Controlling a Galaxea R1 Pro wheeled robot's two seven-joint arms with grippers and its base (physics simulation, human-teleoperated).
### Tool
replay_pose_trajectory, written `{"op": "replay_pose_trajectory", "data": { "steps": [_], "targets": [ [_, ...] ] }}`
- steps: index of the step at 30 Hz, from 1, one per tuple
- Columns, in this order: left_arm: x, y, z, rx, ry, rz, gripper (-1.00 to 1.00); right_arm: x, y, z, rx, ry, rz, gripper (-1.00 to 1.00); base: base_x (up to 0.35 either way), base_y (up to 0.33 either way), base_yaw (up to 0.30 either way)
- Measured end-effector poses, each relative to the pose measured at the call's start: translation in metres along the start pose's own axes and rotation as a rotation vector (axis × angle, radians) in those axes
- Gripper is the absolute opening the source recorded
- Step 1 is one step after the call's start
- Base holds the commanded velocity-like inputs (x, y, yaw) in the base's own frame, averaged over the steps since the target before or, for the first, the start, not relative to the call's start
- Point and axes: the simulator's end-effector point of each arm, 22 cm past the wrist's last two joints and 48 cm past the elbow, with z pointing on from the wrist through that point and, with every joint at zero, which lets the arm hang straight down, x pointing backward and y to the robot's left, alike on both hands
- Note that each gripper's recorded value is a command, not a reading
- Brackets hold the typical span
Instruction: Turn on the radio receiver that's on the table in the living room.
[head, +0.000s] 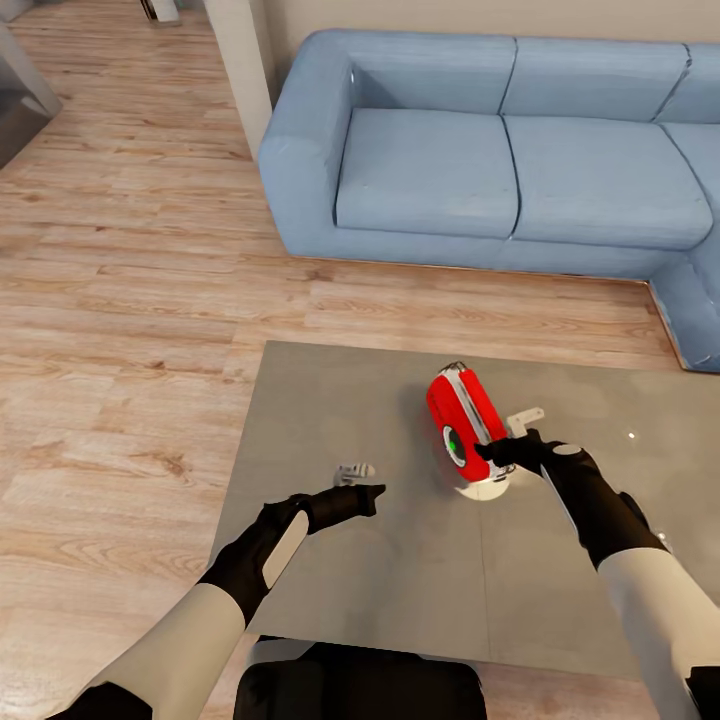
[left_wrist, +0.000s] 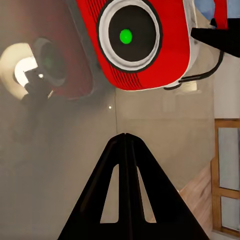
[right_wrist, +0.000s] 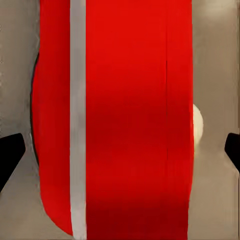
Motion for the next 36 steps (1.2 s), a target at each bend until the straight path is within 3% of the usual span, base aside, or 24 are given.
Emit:
{"op": "replay_pose_trajectory", "data": {
  "steps": [3, 12, 18, 21, 22, 25, 29, 36],
  "targets": [
    [0.000, 0.000, 0.000, 0.000, 0.000, 0.000, -1.00, -0.020, -0.002, -0.007, 0.007, -0.034, -0.011, 1.00, 0.000, 0.000, 0.000],
    [0.000, 0.000, 0.000, 0.000, 0.000, 0.000, -1.00, -0.033, -0.004, -0.015, 0.017, -0.032, -0.008, 1.00, 0.000, 0.000, 0.000],
    [0.000, 0.000, 0.000, 0.000, 0.000, 0.000, -1.00, -0.053, -0.008, -0.033, 0.034, -0.009, 0.011, 1.00, 0.000, 0.000, 0.000],
    [0.000, 0.000, 0.000, 0.000, 0.000, 0.000, -1.00, -0.063, -0.007, -0.046, 0.035, 0.012, 0.026, 1.00, 0.000, 0.000, 0.000],
    [0.000, 0.000, 0.000, 0.001, 0.000, 0.000, -1.00, -0.074, -0.006, -0.065, 0.045, 0.042, 0.047, 1.00, 0.000, 0.000, 0.000],
    [0.000, 0.000, 0.000, 0.001, 0.000, 0.000, -1.00, -0.087, -0.004, -0.088, 0.059, 0.067, 0.071, 1.00, 0.000, 0.000, 0.000],
    [0.000, 0.000, 0.000, 0.001, -0.001, 0.000, -1.00, -0.114, -0.003, -0.106, 0.070, -0.002, 0.050, 1.00, 0.000, 0.000, 0.000],
    [-0.001, -0.001, 0.000, 0.003, -0.003, 0.000, -1.00, -0.119, -0.007, -0.112, 0.081, -0.017, 0.038, 1.00, 0.000, 0.000, 0.000]
  ]
}}
